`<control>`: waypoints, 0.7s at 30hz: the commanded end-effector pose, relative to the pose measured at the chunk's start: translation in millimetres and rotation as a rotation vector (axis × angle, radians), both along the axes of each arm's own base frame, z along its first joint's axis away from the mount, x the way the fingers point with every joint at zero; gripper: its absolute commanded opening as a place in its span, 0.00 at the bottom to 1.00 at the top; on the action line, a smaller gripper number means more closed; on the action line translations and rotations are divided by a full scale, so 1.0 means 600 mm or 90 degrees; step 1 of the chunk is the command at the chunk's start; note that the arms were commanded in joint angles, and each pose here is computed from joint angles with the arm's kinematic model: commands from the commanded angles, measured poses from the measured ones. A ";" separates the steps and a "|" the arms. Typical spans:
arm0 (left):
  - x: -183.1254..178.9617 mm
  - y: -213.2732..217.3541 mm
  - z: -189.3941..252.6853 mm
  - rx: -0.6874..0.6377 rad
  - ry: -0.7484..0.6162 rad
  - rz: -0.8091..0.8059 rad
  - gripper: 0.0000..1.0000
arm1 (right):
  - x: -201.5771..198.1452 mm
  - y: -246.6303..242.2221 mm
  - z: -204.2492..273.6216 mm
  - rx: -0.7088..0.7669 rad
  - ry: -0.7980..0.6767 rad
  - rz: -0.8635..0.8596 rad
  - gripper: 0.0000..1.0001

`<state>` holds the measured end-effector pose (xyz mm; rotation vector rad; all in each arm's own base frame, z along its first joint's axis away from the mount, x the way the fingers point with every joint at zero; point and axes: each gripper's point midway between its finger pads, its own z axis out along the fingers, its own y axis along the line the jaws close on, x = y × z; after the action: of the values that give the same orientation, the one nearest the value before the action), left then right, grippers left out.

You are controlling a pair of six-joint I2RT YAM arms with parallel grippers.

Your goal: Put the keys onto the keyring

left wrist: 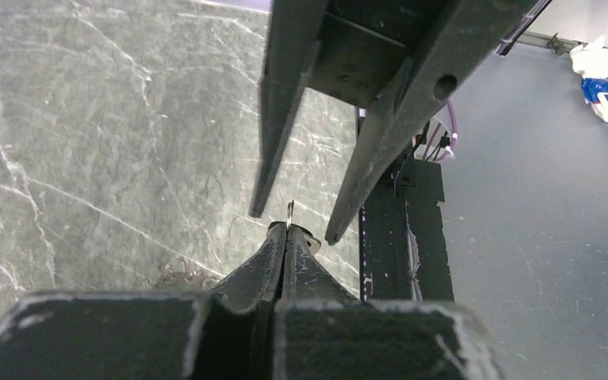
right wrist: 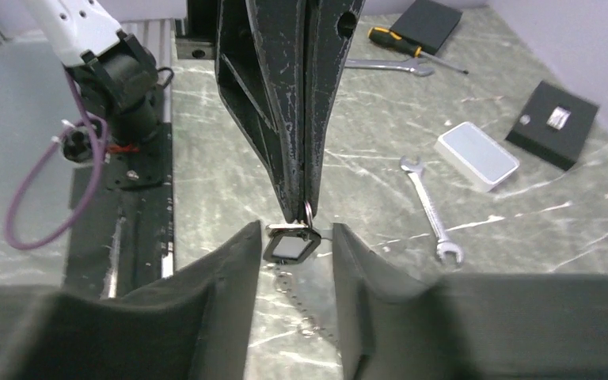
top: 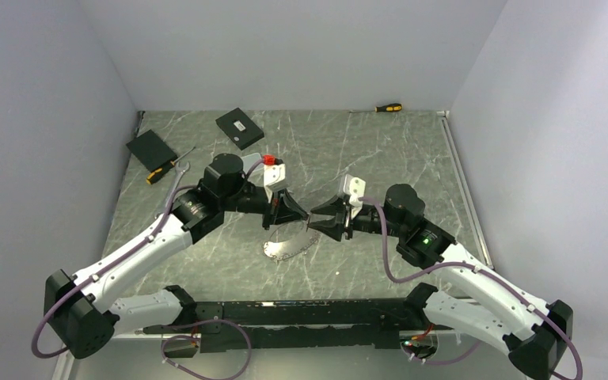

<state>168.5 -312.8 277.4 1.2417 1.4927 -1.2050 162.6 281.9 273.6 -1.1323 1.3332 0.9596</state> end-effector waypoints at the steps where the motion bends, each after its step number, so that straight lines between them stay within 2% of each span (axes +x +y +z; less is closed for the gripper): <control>1: -0.013 0.002 0.058 -0.065 -0.078 -0.015 0.00 | -0.007 -0.004 0.041 0.026 -0.037 0.004 0.51; 3: -0.018 0.002 0.064 -0.073 -0.074 -0.019 0.00 | -0.009 -0.009 0.038 0.029 -0.051 0.002 0.53; 7: -0.024 0.001 0.068 -0.076 -0.066 -0.032 0.00 | -0.016 -0.009 0.038 0.032 -0.062 0.016 0.36; 13: -0.024 0.000 0.063 -0.070 -0.062 -0.033 0.00 | -0.020 -0.005 0.047 0.041 -0.064 0.028 0.25; 21: -0.022 -0.003 0.058 -0.069 -0.056 -0.038 0.00 | -0.020 -0.003 0.055 0.046 -0.063 0.031 0.23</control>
<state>159.2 -311.4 303.0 1.2384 1.3757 -1.2144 153.5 277.2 284.1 -1.1511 1.2750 0.9587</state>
